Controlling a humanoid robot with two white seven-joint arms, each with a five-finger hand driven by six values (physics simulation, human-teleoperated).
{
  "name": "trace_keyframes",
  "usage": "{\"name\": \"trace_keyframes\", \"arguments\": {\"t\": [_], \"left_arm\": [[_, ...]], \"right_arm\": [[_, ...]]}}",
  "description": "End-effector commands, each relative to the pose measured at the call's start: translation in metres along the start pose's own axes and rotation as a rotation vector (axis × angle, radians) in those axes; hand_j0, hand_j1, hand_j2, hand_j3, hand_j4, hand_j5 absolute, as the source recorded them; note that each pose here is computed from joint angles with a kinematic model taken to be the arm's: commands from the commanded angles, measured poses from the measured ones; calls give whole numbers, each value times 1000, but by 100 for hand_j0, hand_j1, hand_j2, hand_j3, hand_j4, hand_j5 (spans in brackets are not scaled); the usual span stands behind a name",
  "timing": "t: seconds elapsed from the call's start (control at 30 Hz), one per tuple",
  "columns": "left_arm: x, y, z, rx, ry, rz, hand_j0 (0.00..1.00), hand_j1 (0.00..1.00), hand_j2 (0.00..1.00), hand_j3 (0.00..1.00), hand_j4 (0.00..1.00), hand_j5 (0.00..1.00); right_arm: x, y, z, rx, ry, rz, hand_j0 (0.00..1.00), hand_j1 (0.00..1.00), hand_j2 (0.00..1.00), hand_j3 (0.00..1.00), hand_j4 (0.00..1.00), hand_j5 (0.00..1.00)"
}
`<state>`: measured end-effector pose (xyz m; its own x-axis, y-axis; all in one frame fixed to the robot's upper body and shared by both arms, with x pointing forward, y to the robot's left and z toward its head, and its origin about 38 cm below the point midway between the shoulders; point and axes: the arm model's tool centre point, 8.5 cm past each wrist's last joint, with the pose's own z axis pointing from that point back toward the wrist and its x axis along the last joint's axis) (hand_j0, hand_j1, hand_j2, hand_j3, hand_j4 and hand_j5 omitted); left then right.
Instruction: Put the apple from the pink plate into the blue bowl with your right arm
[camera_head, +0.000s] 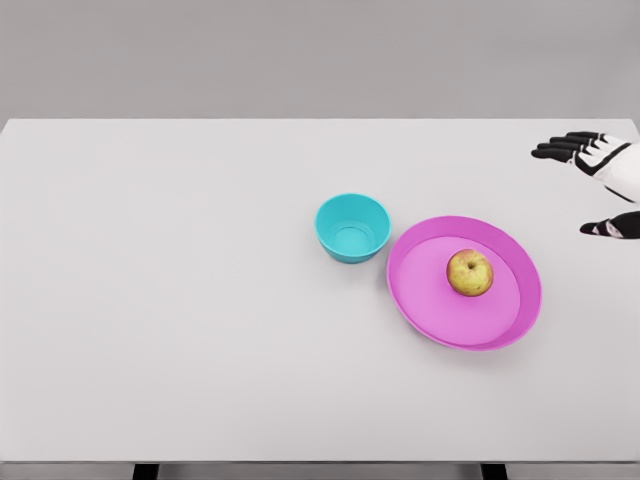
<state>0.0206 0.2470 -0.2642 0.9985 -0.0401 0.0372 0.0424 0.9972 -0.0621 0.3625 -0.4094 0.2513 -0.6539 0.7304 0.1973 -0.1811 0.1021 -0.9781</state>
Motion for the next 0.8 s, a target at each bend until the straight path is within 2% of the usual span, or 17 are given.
{"name": "trace_keyframes", "arguments": {"t": [0.0, 0.1, 0.27, 0.33, 0.37, 0.4, 0.43, 0.5, 0.53, 0.63, 0.7, 0.77], "left_arm": [[0, 0, 0, 0, 0, 0, 100, 100, 100, 100, 100, 100], [0, 0, 0, 0, 0, 0, 100, 100, 100, 100, 100, 100], [0, 0, 0, 0, 0, 0, 100, 100, 100, 100, 100, 100], [0, 0, 0, 0, 0, 0, 100, 100, 100, 100, 100, 100], [0, 0, 0, 0, 0, 0, 100, 100, 100, 100, 100, 100], [0, 0, 0, 0, 0, 0, 100, 100, 100, 100, 100, 100], [0, 0, 0, 0, 0, 0, 100, 100, 100, 100, 100, 100], [0, 0, 0, 0, 0, 0, 100, 100, 100, 100, 100, 100], [0, 0, 0, 0, 0, 2, 100, 100, 100, 100, 100, 100], [0, 0, 0, 0, 0, 0, 100, 100, 100, 100, 100, 100], [0, 0, 0, 0, 0, 2, 100, 100, 100, 100, 100, 100], [0, 0, 0, 0, -1, 0, 100, 100, 100, 100, 100, 100]], "right_arm": [[0, 0, 0, -2, 1, -7, 100, 100, 100, 100, 100, 100], [1, 3, -1, 3, -4, -12, 100, 100, 100, 100, 100, 100], [12, 28, -8, 75, -42, -48, 100, 100, 100, 100, 100, 100], [15, 35, -10, 238, -59, -25, 100, 100, 100, 100, 100, 100], [15, 25, -15, 312, -68, 13, 100, 100, 100, 100, 100, 100], [14, 20, -17, 371, -71, 37, 100, 100, 100, 100, 100, 100], [15, 21, -19, 395, -75, 39, 100, 100, 100, 100, 100, 100], [16, 19, -23, 401, -83, 44, 100, 100, 100, 100, 100, 100], [20, 22, -31, 377, -104, 28, 100, 100, 100, 100, 100, 100], [22, 29, -36, 385, -116, 18, 100, 100, 100, 100, 100, 100], [26, 36, -62, 395, -160, 8, 100, 100, 100, 100, 100, 100], [25, 42, -70, 408, -168, -2, 100, 100, 100, 100, 100, 100]]}}
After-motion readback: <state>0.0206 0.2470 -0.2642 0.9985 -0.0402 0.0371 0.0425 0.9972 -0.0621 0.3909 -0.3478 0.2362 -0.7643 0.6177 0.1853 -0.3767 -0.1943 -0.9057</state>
